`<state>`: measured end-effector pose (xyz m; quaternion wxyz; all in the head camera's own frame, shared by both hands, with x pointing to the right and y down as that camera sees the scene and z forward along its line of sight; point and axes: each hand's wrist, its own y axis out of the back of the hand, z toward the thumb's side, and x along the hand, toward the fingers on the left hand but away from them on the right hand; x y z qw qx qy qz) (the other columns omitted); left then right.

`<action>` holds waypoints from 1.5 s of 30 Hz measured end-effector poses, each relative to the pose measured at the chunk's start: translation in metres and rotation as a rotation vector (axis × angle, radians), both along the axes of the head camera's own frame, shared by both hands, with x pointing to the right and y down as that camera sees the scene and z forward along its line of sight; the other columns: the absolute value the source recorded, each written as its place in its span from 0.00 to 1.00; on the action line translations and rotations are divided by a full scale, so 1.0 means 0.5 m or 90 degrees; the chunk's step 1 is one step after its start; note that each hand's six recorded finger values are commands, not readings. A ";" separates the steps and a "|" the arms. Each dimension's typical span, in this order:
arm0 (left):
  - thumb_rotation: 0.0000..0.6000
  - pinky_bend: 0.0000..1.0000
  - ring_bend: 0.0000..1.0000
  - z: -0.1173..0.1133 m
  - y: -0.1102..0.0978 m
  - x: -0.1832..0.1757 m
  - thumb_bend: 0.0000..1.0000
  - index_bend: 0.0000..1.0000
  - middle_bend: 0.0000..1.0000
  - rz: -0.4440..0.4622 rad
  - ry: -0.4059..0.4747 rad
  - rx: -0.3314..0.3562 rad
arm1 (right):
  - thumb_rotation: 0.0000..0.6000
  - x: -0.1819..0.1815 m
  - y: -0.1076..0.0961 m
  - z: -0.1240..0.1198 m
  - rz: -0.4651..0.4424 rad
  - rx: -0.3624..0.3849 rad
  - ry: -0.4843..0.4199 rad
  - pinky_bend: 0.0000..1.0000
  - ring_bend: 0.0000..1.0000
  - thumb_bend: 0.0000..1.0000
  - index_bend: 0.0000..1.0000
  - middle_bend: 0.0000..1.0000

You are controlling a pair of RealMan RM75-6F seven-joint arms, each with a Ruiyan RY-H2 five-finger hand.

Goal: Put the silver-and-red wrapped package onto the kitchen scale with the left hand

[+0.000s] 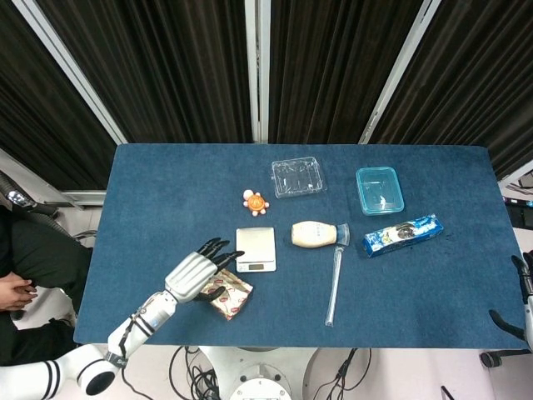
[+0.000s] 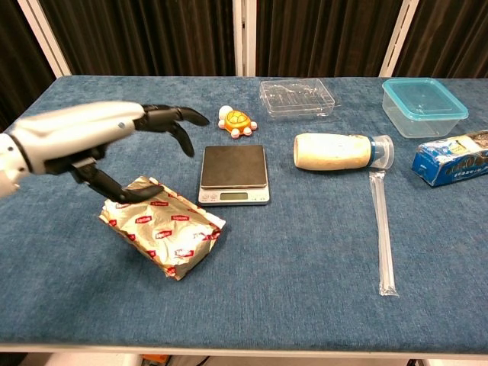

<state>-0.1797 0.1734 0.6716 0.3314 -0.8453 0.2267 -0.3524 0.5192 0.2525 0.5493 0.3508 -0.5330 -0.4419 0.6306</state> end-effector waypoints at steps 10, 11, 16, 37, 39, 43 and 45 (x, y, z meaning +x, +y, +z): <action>1.00 0.00 0.00 0.038 0.015 0.044 0.52 0.07 0.25 0.022 0.008 -0.024 | 1.00 0.017 0.002 0.002 0.016 -0.004 -0.005 0.00 0.00 0.07 0.00 0.00; 1.00 0.00 0.00 0.042 0.016 0.047 0.56 0.07 0.24 0.028 0.005 -0.025 | 1.00 0.018 0.002 0.003 0.017 -0.004 -0.007 0.00 0.00 0.07 0.00 0.00; 1.00 0.00 0.00 0.052 0.019 0.055 0.71 0.07 0.22 0.044 -0.014 -0.018 | 1.00 0.023 0.001 0.008 0.020 -0.006 -0.016 0.00 0.00 0.04 0.00 0.00; 1.00 0.00 0.00 0.097 0.026 0.045 0.76 0.07 0.23 0.052 -0.076 -0.027 | 1.00 0.033 0.002 0.018 0.033 -0.008 -0.031 0.00 0.00 0.02 0.00 0.00; 1.00 0.00 0.00 0.099 0.026 0.045 0.76 0.07 0.23 0.052 -0.076 -0.029 | 1.00 0.034 0.003 0.017 0.034 -0.007 -0.031 0.00 0.00 0.02 0.00 0.00; 1.00 0.00 0.00 0.099 0.027 0.047 0.77 0.07 0.24 0.053 -0.076 -0.028 | 1.00 0.035 0.003 0.019 0.034 -0.008 -0.029 0.00 0.00 0.02 0.00 0.00; 1.00 0.00 0.00 0.099 0.027 0.047 0.77 0.07 0.24 0.055 -0.077 -0.027 | 1.00 0.034 0.004 0.020 0.034 -0.010 -0.029 0.00 0.00 0.02 0.00 0.00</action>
